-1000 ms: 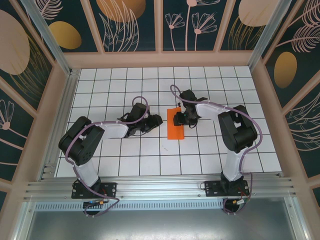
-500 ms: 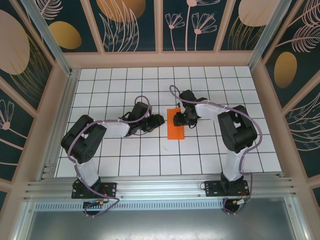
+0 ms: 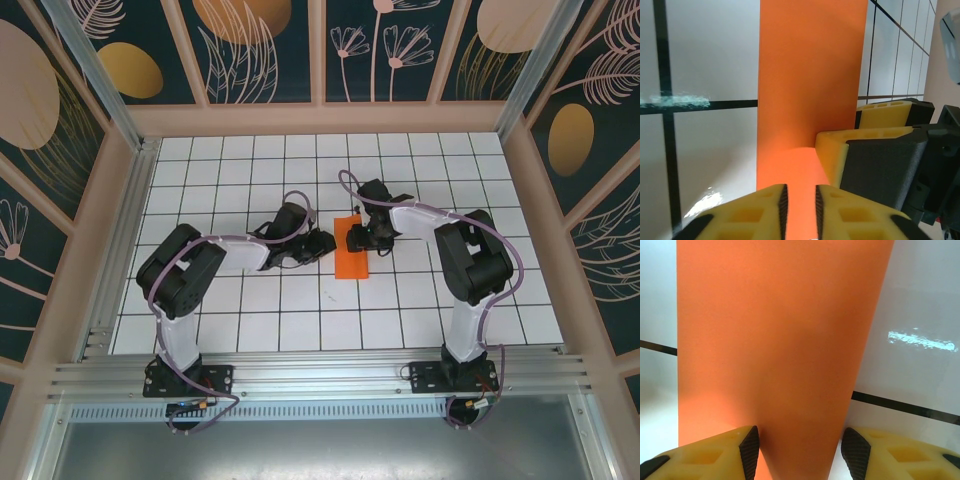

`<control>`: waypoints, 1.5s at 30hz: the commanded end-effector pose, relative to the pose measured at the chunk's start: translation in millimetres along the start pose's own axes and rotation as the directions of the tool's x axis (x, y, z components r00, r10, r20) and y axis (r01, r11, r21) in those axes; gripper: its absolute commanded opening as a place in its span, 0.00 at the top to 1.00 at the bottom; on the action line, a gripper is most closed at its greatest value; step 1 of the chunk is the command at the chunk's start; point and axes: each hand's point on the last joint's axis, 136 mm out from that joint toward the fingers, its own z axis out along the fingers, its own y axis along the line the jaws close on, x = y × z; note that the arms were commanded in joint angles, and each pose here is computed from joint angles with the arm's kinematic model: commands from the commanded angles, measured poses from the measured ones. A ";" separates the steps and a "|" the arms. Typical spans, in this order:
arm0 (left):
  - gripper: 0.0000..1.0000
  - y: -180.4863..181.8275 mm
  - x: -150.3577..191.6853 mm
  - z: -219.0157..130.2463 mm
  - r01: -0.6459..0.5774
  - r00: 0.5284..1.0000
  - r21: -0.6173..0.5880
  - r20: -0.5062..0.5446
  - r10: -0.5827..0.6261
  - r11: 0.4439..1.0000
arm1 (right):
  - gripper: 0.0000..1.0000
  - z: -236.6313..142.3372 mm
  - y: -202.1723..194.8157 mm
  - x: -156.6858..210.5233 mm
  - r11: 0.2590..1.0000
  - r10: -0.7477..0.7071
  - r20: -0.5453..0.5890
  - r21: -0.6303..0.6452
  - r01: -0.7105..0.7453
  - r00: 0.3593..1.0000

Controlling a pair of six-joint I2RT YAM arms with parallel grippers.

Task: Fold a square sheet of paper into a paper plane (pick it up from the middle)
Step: Hold the square sheet of paper at the center of the table.

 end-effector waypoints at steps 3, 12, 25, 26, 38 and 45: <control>0.83 -16.3 -2.1 12.0 -0.018 1.000 0.041 -0.017 0.019 0.999 | 0.46 34.6 -18.3 27.4 0.998 0.006 -0.101 0.065 0.001 0.995; 0.90 -16.9 0.1 22.1 -0.019 0.999 0.041 -0.044 0.021 0.999 | 0.46 35.2 -18.6 27.8 0.998 0.009 -0.101 0.064 -0.002 0.995; 0.91 2.7 2.6 31.3 -0.010 0.998 -0.053 -0.060 0.007 0.999 | 0.46 36.8 -18.0 29.6 0.998 0.011 -0.105 0.061 -0.004 0.994; 0.91 4.6 2.2 31.2 -0.010 0.998 -0.063 -0.059 0.006 0.998 | 0.46 36.7 -17.9 29.5 0.998 0.010 -0.105 0.060 -0.003 0.994; 0.92 22.2 5.7 35.8 -0.009 0.997 -0.159 -0.076 -0.004 0.987 | 0.46 38.3 -16.7 30.2 0.998 0.012 -0.107 0.058 -0.006 0.994; 0.98 45.3 7.6 32.9 -0.014 0.997 -0.268 -0.073 -0.005 0.963 | 0.45 20.2 -2.8 12.2 0.999 0.039 -0.052 0.005 -0.039 0.998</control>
